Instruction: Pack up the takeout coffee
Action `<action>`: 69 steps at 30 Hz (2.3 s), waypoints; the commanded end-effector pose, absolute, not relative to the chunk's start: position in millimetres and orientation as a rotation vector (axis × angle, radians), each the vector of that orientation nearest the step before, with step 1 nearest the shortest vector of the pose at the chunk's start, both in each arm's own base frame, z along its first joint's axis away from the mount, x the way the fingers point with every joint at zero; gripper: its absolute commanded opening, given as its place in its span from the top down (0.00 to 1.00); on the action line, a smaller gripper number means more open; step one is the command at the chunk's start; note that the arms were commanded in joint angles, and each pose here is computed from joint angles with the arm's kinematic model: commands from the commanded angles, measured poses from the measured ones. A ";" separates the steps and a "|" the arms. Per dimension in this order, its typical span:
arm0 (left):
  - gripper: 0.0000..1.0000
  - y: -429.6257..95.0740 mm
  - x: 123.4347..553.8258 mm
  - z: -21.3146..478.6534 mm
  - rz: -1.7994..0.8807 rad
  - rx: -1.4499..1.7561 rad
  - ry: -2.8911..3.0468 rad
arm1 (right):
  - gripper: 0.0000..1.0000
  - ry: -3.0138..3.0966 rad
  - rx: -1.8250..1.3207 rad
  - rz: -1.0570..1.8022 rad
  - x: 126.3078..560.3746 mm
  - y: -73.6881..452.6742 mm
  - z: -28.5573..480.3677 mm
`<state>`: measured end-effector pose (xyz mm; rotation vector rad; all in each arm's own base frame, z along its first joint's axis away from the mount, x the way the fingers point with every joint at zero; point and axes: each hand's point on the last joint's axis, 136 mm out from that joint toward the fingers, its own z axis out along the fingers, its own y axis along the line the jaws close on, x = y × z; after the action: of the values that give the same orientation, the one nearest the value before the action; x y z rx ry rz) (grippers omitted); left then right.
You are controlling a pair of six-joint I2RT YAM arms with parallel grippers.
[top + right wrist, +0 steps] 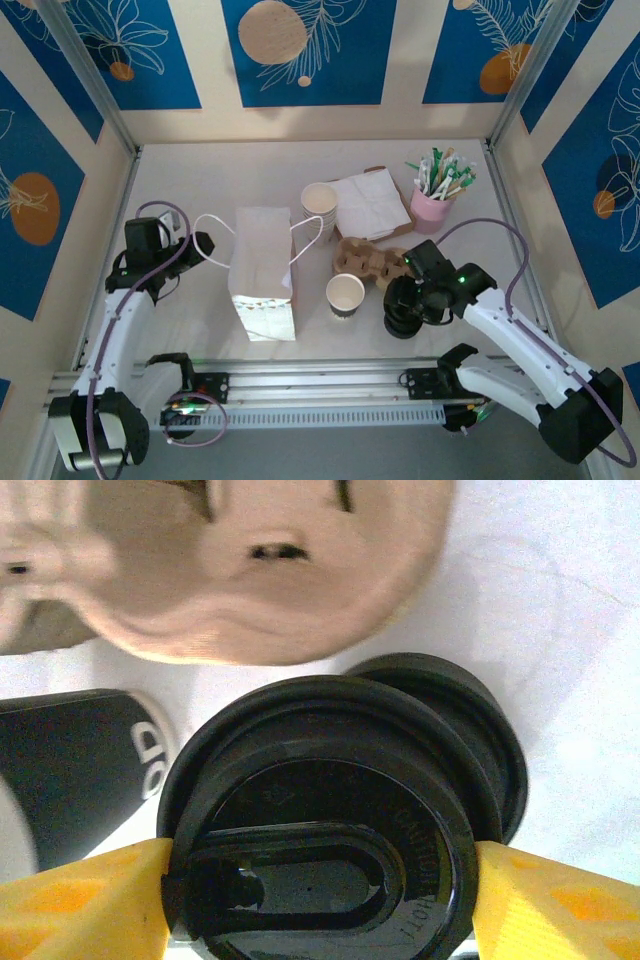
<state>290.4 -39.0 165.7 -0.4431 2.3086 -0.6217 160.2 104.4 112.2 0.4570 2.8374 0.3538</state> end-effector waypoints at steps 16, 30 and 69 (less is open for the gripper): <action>0.48 -43.4 290.9 170.7 -0.643 -0.426 2.296 | 0.29 2.789 0.125 0.376 176.2 143.5 184.3; 0.48 -41.6 289.8 172.0 -0.625 -0.423 2.294 | 0.30 2.824 -0.150 0.281 182.7 181.9 190.1; 0.48 -40.7 289.1 170.8 -0.616 -0.424 2.299 | 0.30 2.933 -0.300 0.190 185.3 230.8 143.7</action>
<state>291.2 -39.2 166.1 -0.4478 2.3057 -0.6240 187.5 229.7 142.7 -0.2969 2.9216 0.2030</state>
